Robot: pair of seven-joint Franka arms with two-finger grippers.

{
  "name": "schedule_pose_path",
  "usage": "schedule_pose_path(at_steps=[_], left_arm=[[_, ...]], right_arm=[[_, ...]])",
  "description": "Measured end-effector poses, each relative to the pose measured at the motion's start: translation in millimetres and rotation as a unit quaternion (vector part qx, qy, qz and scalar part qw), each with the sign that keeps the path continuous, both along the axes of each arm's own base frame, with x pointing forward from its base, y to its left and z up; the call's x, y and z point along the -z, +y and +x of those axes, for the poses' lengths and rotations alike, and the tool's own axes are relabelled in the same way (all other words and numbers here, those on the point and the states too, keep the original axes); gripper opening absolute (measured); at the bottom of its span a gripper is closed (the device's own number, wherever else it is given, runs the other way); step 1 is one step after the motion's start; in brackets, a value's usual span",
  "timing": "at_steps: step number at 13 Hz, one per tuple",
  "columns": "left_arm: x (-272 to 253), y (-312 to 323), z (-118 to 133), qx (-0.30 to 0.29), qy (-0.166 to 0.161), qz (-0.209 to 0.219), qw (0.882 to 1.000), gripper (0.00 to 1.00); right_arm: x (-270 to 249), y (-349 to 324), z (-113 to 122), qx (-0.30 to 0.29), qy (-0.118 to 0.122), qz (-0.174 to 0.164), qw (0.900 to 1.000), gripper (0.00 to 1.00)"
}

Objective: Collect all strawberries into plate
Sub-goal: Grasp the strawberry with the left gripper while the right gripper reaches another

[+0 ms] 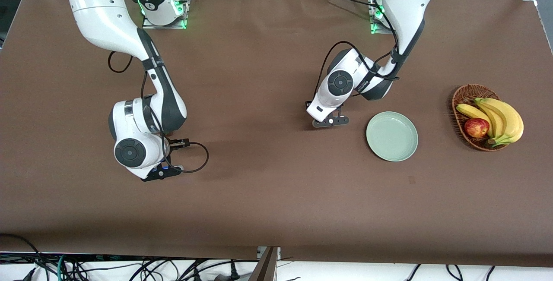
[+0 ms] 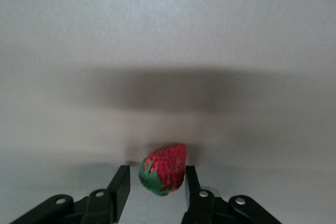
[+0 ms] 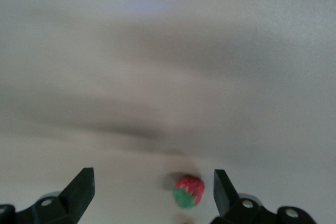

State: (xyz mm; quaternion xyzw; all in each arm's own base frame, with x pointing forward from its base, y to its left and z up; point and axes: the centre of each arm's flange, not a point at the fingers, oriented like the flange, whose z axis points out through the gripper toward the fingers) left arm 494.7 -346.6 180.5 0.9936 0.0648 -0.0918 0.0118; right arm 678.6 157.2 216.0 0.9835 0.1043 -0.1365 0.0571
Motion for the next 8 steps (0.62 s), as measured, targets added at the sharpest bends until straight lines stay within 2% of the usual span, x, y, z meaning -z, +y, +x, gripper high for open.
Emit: schedule_pose_path(at_steps=[2, 6, 7, 8], left_arm=[[-4.2, -2.0, 5.1, -0.001, -0.005, -0.003, 1.0, 0.51], [5.4, -1.0, 4.6, -0.002, 0.001, -0.001, 1.0, 0.5], [8.5, -0.5, 4.0, -0.002, 0.004, 0.0, 1.0, 0.44], [9.2, -0.3, 3.9, -0.002, 0.004, 0.001, 1.0, 0.44]], right_arm=[[17.1, -19.7, -11.5, -0.001, -0.007, -0.002, 1.0, 1.0], [22.4, -37.8, -38.9, 0.005, 0.0, -0.002, 1.0, 1.0], [24.9, -40.8, -45.2, 0.006, -0.002, -0.001, 1.0, 1.0], [29.0, -43.7, -50.9, 0.007, -0.003, -0.001, 1.0, 1.0]])
